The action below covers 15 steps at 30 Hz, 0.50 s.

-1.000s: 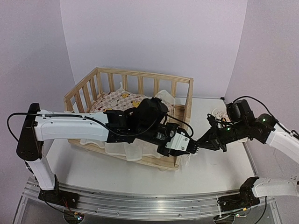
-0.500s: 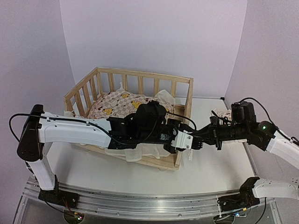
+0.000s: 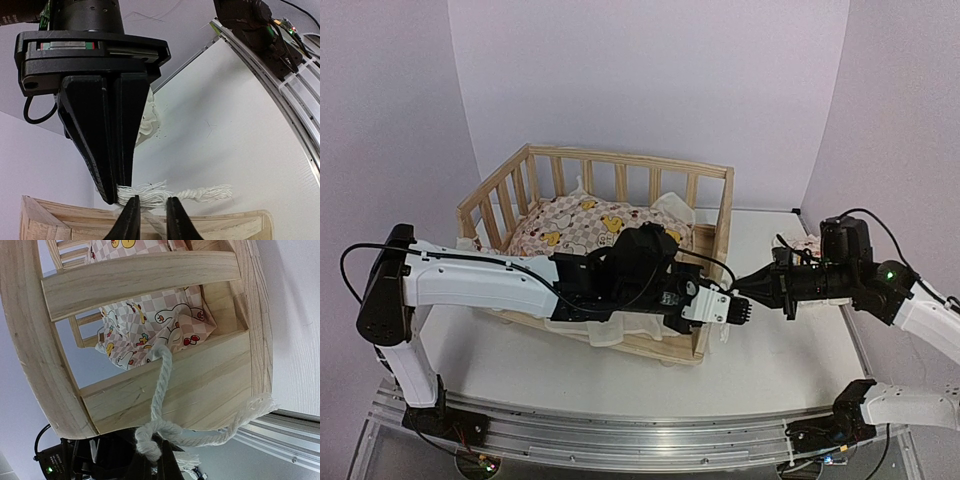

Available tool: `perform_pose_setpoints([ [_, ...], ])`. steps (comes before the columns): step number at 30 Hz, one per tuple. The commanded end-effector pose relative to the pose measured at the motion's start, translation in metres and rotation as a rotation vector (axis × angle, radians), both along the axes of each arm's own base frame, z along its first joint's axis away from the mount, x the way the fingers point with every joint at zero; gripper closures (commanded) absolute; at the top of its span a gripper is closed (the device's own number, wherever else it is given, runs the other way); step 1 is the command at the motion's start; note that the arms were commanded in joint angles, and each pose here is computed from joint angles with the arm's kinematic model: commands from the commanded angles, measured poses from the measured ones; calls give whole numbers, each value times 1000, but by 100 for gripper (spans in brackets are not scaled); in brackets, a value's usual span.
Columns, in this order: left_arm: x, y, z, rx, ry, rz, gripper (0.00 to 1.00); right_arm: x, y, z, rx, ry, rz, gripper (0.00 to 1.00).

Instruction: Set up the pet bed

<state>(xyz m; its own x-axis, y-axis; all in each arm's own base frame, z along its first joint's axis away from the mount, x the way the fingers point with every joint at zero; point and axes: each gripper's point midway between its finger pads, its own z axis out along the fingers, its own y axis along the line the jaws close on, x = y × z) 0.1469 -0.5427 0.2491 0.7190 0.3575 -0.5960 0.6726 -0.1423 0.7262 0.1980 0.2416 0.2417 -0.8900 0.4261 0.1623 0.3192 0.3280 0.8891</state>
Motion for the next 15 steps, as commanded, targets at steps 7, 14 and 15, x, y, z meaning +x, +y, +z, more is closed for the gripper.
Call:
perform_pose_setpoints([
  [7,7,-2,15,-53,-33,30,93,4,0,14,31,-45,-14,100],
  [14,6,-3,20,-63,-79,10,95,3,-2,9,33,-37,-25,100],
  [15,4,-1,16,-44,-96,-8,89,3,-2,9,37,-35,-29,100],
])
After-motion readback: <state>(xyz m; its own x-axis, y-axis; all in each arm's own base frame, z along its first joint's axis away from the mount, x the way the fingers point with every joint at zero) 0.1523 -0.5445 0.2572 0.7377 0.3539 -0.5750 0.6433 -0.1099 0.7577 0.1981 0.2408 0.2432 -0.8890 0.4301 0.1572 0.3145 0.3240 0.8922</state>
